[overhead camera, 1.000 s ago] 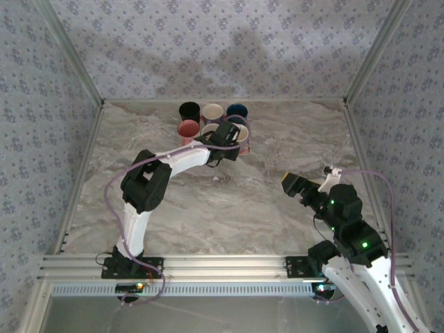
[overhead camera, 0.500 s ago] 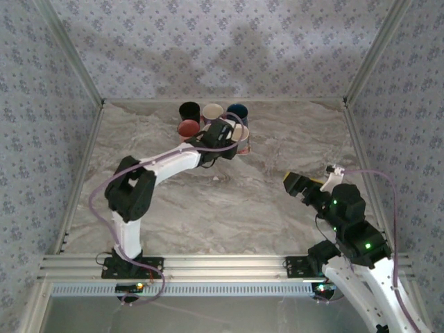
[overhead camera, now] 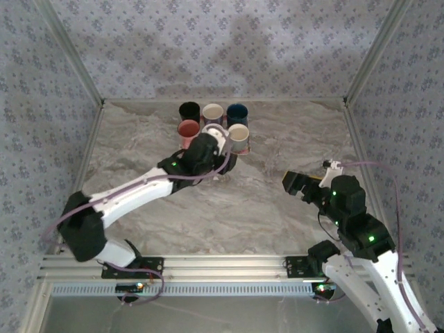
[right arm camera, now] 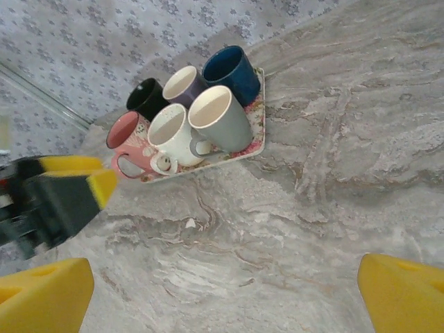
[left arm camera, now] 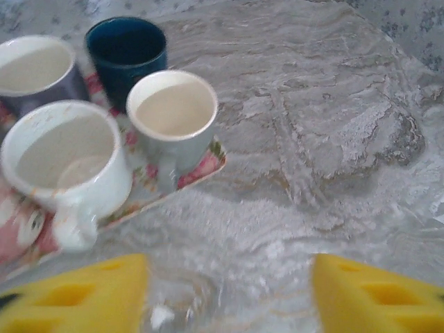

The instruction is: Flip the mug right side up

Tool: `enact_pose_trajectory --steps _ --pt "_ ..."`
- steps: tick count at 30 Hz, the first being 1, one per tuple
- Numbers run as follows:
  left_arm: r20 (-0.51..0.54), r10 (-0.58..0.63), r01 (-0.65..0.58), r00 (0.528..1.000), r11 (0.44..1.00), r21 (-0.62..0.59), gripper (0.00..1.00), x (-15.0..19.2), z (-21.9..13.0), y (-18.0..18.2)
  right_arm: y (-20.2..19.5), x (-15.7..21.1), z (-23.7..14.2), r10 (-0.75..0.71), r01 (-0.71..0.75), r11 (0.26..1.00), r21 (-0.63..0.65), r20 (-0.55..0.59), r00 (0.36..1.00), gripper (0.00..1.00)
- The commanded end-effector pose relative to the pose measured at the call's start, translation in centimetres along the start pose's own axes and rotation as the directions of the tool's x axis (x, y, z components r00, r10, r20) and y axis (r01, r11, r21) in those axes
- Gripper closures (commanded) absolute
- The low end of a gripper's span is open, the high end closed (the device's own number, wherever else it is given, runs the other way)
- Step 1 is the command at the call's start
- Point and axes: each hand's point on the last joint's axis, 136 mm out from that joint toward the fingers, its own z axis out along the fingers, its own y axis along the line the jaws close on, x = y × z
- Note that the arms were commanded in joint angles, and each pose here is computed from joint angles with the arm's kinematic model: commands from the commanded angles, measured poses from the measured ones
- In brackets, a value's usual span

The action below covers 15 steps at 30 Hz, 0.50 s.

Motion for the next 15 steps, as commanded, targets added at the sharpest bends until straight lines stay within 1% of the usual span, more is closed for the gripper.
enact_pose_trajectory --steps 1,2,3,7,8,9,10,11,12,13,14,15 --pt "0.054 0.003 -0.004 0.999 1.0 0.009 0.18 -1.7 -4.0 1.6 -0.7 -1.0 -0.6 -0.059 0.059 0.995 0.077 -0.008 0.998 0.0" --pt "0.05 -0.009 0.009 0.999 1.0 -0.005 0.13 -1.5 -4.6 2.6 -0.8 -1.1 -0.5 -0.059 0.06 0.994 0.094 -0.017 0.998 0.0" --pt "0.049 -0.034 0.035 0.998 0.999 -0.021 0.02 -1.3 -5.1 3.9 -0.9 -1.1 -0.4 -0.068 0.071 0.991 0.111 -0.032 0.997 0.0" --pt "0.093 -0.179 0.185 0.979 0.98 -0.066 0.01 -1.3 -7.8 9.3 -2.7 -2.8 0.2 -0.074 0.077 0.962 0.264 -0.021 0.997 0.0" --pt "0.114 -0.205 0.216 0.972 0.971 -0.099 0.01 -1.4 -8.5 10.7 -3.0 -3.2 0.4 -0.086 0.088 0.951 0.296 -0.018 0.996 0.0" --pt "0.147 -0.235 0.259 0.961 0.951 -0.17 0.01 -1.3 -9.5 12.9 -3.6 -3.6 0.6 -0.096 0.095 0.936 0.34 -0.013 0.995 0.0" --pt "0.191 -0.257 0.3 0.947 0.921 -0.248 0.01 -1.3 -10.6 15.1 -4.0 -4.1 0.8 -0.104 0.098 0.924 0.371 -0.004 0.995 0.0" --pt "0.233 -0.273 0.339 0.933 0.885 -0.321 0.0 -1.1 -11.6 17.1 -4.0 -4.2 1.2 -0.117 0.111 0.921 0.373 -0.005 0.993 0.0" --pt "0.281 -0.288 0.385 0.915 0.83 -0.404 0.0 -0.8 -12.9 19.3 -3.5 -4.3 2.0 -0.167 0.158 0.925 0.345 -0.003 0.986 0.0" --pt "0.324 -0.296 0.427 0.898 0.761 -0.488 0.0 -0.1 -14.2 21.6 -2.8 -4.5 2.8 -0.241 0.228 0.926 0.3 0.006 0.97 0.0" --pt "0.359 -0.296 0.458 0.885 0.694 -0.556 0.0 0.5 -15.4 23.4 -2.6 -4.7 3.4 -0.292 0.272 0.919 0.286 0.03 0.956 0.0" --pt "0.369 -0.271 0.451 0.889 0.662 -0.599 0.01 0.9 -16.0 24.6 -2.3 -5.3 3.8 -0.326 0.295 0.914 0.28 0.069 0.943 0.0"
